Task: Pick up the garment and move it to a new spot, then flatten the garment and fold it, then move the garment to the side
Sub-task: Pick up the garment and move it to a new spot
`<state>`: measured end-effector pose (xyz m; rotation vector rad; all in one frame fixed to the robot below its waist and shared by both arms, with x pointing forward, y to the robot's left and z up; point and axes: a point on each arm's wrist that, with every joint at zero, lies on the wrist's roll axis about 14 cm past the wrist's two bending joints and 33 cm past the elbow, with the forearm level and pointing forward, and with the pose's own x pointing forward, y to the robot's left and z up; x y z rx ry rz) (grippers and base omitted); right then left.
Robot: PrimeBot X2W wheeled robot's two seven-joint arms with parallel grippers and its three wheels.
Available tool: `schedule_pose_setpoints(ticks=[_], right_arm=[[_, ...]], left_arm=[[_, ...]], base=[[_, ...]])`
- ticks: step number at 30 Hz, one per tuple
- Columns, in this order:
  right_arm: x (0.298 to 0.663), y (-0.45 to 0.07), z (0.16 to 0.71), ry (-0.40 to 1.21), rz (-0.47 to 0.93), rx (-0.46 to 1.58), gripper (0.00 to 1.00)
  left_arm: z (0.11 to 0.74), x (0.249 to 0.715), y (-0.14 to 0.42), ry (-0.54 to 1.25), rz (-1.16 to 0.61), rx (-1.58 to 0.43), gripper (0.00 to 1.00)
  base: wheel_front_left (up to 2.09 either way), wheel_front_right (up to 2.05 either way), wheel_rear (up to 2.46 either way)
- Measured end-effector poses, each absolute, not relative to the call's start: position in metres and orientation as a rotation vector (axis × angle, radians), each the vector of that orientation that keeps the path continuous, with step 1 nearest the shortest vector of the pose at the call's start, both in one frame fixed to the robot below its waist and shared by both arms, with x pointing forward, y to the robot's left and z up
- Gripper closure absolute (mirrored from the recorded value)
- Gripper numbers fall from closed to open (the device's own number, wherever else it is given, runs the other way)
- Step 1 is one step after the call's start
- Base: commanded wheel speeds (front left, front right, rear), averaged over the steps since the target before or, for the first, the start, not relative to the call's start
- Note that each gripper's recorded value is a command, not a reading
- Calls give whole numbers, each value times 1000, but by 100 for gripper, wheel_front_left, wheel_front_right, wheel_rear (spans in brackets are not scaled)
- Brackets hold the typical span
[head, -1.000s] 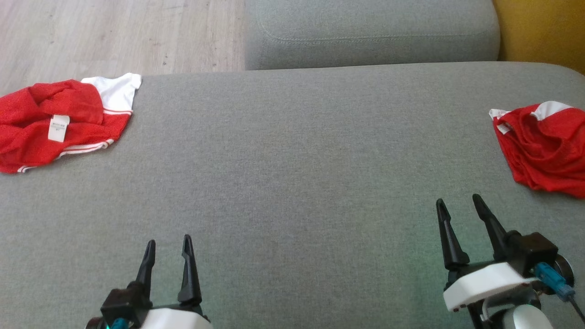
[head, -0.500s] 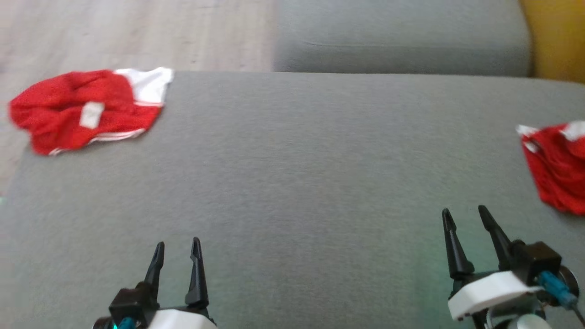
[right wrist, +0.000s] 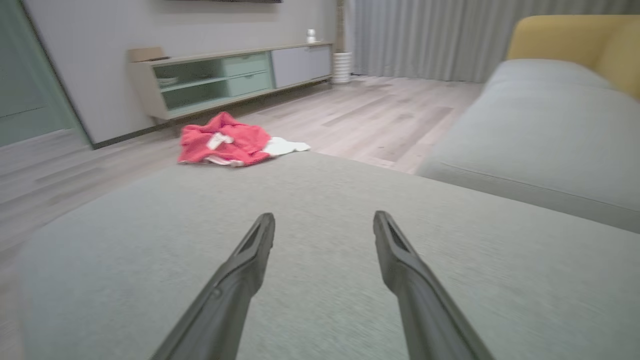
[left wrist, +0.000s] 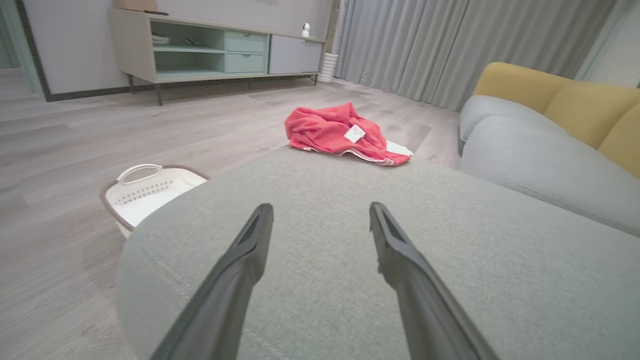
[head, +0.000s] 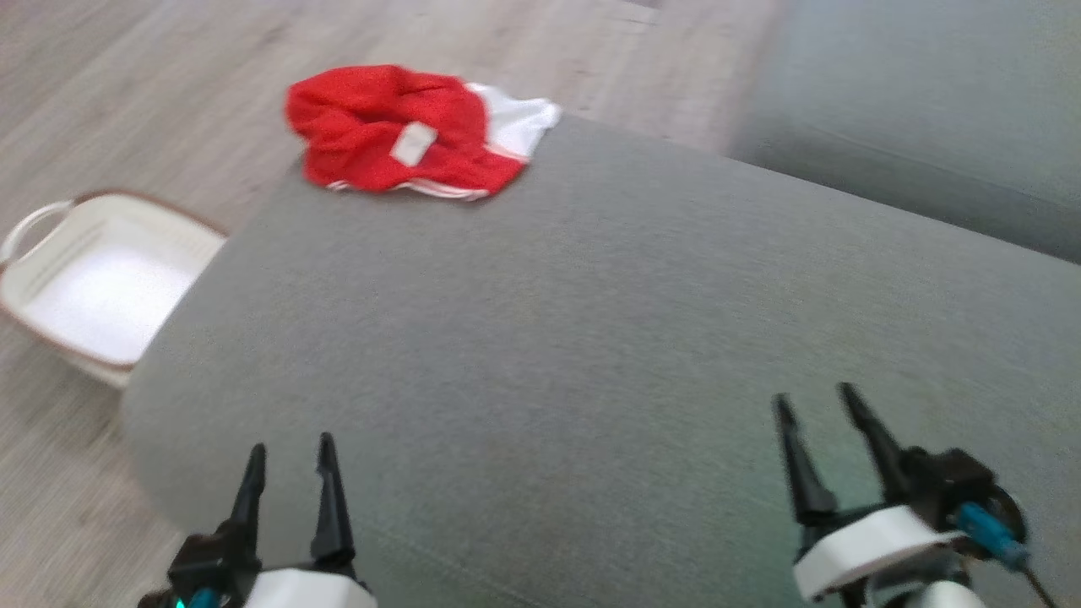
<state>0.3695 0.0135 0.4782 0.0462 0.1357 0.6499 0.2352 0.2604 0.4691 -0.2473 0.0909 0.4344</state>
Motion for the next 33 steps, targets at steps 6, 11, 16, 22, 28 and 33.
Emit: schedule_pose_setpoints(ticks=[6, 11, 16, 22, 28, 33], right_arm=[[367, 61, 482, 129, 788, 55, 0], [366, 65, 478, 142, 801, 54, 0], [372, 56, 478, 139, 767, 57, 0], [388, 40, 481, 120, 711, 37, 0], [413, 27, 483, 103, 657, 8, 0], [449, 19, 494, 52, 608, -20, 0]], left_arm=[[461, 204, 276, 110, 551, -253, 0], [462, 204, 276, 108, 553, -255, 0], [461, 209, 272, 114, 532, -254, 0], [486, 237, 284, 51, 494, -212, 0], [562, 294, 328, -98, 445, -28, 0], [643, 382, 351, -189, 332, 143, 0]], base=[[0, 0, 0], [0, 0, 0], [0, 0, 0], [0, 0, 0], [0, 0, 0], [0, 0, 0]])
